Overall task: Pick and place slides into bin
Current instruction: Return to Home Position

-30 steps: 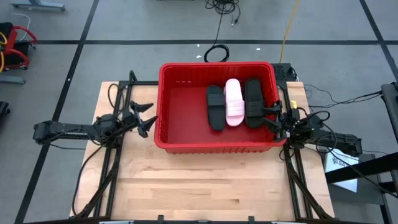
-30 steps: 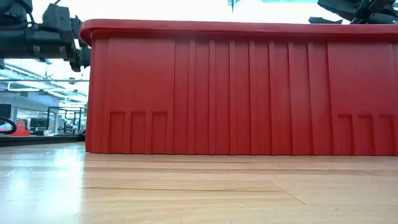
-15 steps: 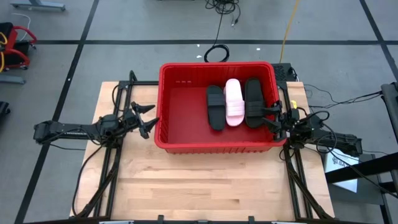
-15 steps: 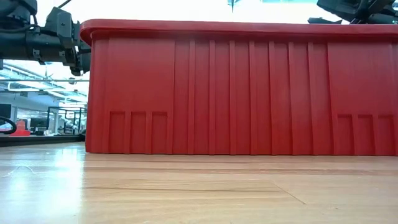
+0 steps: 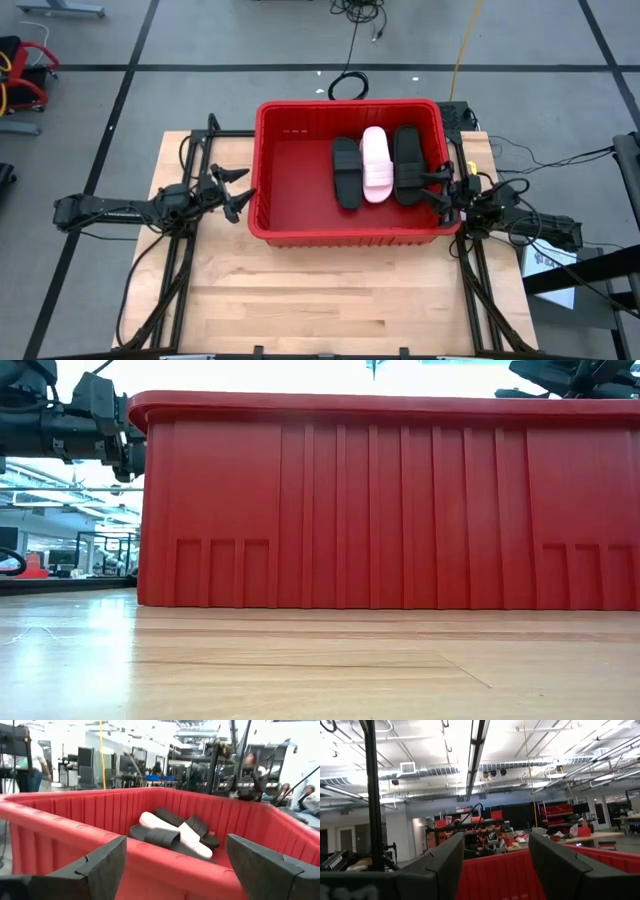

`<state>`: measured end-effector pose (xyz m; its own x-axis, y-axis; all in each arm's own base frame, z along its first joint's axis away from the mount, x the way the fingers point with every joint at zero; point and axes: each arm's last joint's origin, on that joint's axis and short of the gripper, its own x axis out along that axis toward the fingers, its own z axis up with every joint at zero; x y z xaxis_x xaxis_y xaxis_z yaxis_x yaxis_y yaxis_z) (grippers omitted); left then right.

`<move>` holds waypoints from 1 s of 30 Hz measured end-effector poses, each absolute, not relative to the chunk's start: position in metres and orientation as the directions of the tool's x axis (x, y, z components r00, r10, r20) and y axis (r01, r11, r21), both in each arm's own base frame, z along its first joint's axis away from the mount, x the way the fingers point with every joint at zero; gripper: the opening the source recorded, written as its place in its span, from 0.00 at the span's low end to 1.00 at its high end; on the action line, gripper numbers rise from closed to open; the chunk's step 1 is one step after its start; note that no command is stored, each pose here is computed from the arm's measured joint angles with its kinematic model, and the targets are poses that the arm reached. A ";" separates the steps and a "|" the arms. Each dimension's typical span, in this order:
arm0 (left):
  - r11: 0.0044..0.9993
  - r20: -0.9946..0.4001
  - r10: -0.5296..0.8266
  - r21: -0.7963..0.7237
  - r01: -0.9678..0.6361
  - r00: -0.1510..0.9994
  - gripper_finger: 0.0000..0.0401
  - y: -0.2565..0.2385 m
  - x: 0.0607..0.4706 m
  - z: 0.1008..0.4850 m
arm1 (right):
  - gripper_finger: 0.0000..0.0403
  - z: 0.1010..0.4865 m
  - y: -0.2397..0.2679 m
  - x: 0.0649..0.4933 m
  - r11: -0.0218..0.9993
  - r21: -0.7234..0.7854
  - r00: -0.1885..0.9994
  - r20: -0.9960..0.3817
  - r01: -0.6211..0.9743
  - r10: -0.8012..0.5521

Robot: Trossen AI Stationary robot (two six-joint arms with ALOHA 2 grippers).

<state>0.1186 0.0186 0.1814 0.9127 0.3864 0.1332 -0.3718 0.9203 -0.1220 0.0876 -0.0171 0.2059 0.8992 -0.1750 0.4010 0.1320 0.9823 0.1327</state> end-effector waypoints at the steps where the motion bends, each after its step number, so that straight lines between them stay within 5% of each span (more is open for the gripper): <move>1: 0.921 0.167 0.385 -0.128 -0.368 0.908 0.85 0.019 0.118 0.185 | 0.53 0.207 -0.017 0.087 0.983 0.132 0.894 0.414 0.130 -0.174; 6: 0.924 0.346 0.381 -0.173 -0.340 0.858 0.85 0.018 0.113 0.203 | 0.53 0.214 -0.016 0.084 0.985 0.126 0.858 0.486 0.121 -0.167; 30: 0.925 0.358 0.379 -0.185 -0.333 0.854 0.85 0.018 0.113 0.204 | 0.53 0.220 -0.016 0.080 0.986 0.120 0.824 0.544 0.112 -0.160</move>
